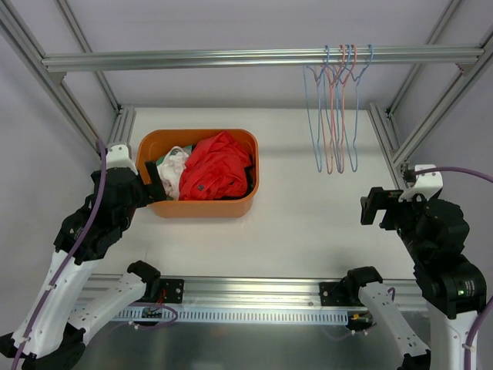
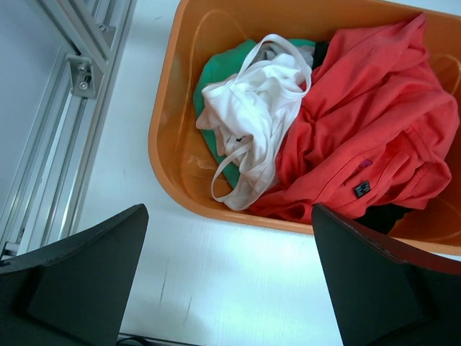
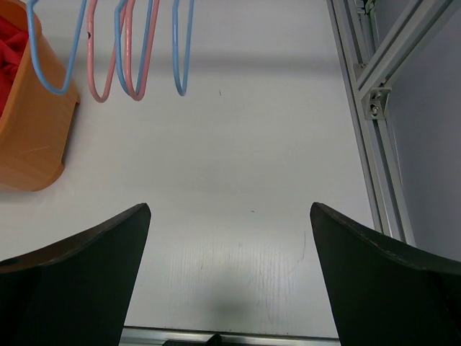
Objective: Remove the tank top from the hanger
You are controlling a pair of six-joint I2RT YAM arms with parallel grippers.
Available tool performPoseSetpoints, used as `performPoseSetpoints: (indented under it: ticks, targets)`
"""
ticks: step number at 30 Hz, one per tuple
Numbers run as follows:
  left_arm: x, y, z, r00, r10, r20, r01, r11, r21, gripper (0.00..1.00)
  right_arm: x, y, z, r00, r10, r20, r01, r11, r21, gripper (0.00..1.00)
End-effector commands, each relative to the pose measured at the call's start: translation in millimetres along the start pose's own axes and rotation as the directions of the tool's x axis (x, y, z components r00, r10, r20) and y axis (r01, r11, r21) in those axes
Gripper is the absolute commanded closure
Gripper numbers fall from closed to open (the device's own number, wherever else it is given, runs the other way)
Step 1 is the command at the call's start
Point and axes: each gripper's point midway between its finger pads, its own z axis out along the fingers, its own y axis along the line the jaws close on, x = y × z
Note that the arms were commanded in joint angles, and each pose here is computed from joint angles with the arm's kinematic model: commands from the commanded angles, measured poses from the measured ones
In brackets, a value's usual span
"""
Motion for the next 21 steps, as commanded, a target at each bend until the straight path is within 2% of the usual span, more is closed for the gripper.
performPoseSetpoints:
  ticks: [1, 6, 13, 21]
  targets:
    - [3.7, 11.6, -2.5, 1.0, 0.0, 0.03, 0.001, 1.0, -0.025, 0.01, 9.8, -6.0, -1.4, 1.0, -0.011, -0.017, 0.012, 0.999, 0.03, 0.01]
    - [14.3, 17.8, 0.0, 0.998, -0.047, 0.047, 0.049, 0.998, -0.045, 0.01, 25.0, -4.6, 5.0, 0.998, 0.005, -0.055, -0.004, 0.999, 0.032, 0.01]
    - [32.5, 26.9, 4.3, 0.998, -0.039, 0.041, 0.042, 0.996, -0.073, 0.01, 28.1, -15.1, 0.6, 1.0, -0.006, -0.006, 0.007, 0.997, 0.08, 0.01]
    - [34.0, 35.4, 5.2, 0.997, -0.047, 0.06, 0.053, 0.993, -0.107, 0.01, 23.1, -20.1, 0.9, 1.0, -0.019, 0.007, 0.019, 0.994, 0.107, 0.01]
